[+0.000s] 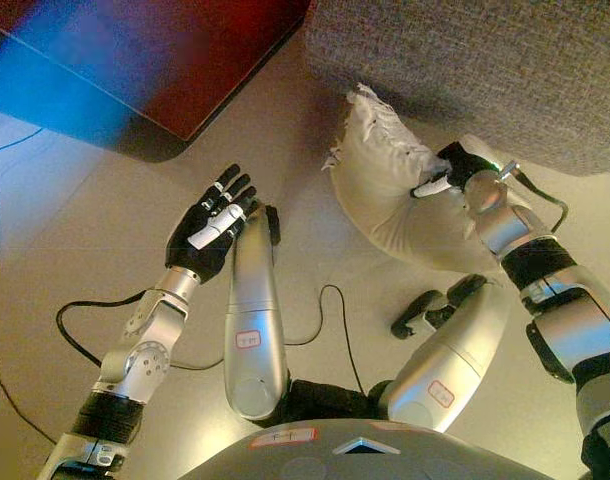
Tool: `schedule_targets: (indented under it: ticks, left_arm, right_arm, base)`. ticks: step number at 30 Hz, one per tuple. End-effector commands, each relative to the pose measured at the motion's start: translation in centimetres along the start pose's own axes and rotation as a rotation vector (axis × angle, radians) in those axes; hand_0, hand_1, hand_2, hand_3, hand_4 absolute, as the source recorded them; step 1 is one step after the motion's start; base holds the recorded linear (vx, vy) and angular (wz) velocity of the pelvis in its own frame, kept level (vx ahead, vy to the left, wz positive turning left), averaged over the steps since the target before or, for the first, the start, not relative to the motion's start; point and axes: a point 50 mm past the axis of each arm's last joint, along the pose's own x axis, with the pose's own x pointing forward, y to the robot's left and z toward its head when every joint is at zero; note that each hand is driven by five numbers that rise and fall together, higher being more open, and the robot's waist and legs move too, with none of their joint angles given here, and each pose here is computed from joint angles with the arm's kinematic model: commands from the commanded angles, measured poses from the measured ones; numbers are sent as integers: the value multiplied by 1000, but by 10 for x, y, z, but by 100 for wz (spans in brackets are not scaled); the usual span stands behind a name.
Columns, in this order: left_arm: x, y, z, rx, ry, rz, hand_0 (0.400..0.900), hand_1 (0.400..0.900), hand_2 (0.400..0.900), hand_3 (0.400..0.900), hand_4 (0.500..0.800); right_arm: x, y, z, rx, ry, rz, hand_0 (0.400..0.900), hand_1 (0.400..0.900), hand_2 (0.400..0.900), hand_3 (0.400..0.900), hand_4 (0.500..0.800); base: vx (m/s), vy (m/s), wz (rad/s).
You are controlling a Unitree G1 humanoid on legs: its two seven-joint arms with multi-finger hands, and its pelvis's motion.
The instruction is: Pick up the pillow and put it on the sofa.
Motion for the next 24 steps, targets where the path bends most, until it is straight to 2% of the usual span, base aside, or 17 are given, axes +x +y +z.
schedule_targets:
  ticks: [1,5,10,13,19,24]
  left_arm:
    - [13,-28,31,26,-172,-139,900,900,900,900,800]
    - [17,-33,35,38,-206,-121,900,900,900,900,800]
    - [22,-23,41,93,-231,43,900,900,900,900,800]
    - [21,-16,45,126,-235,103,900,900,900,900,800]
    - [13,-9,45,168,-228,145,900,900,900,900,800]
    - [7,-8,40,177,-222,175,900,900,900,900,800]
  right_arm:
    - [-9,-40,51,208,-274,-119,400,400,400,400,500]
    - [-22,-40,64,220,-408,-134,400,400,400,400,500]
    - [-44,-44,75,197,-552,-192,400,400,400,400,500]
    - [-58,-50,70,185,-614,-250,400,400,400,400,500]
    - [-94,-61,54,121,-729,-412,400,400,400,400,500]
    - [-127,-60,38,94,-821,-481,400,400,400,400,500]
  base:
    - [-18,46,-19]
    - [-53,55,-18]
    - [-8,2,-12]
    - [80,-34,-4]
    - [80,-59,-9]
    - [53,-47,-15]
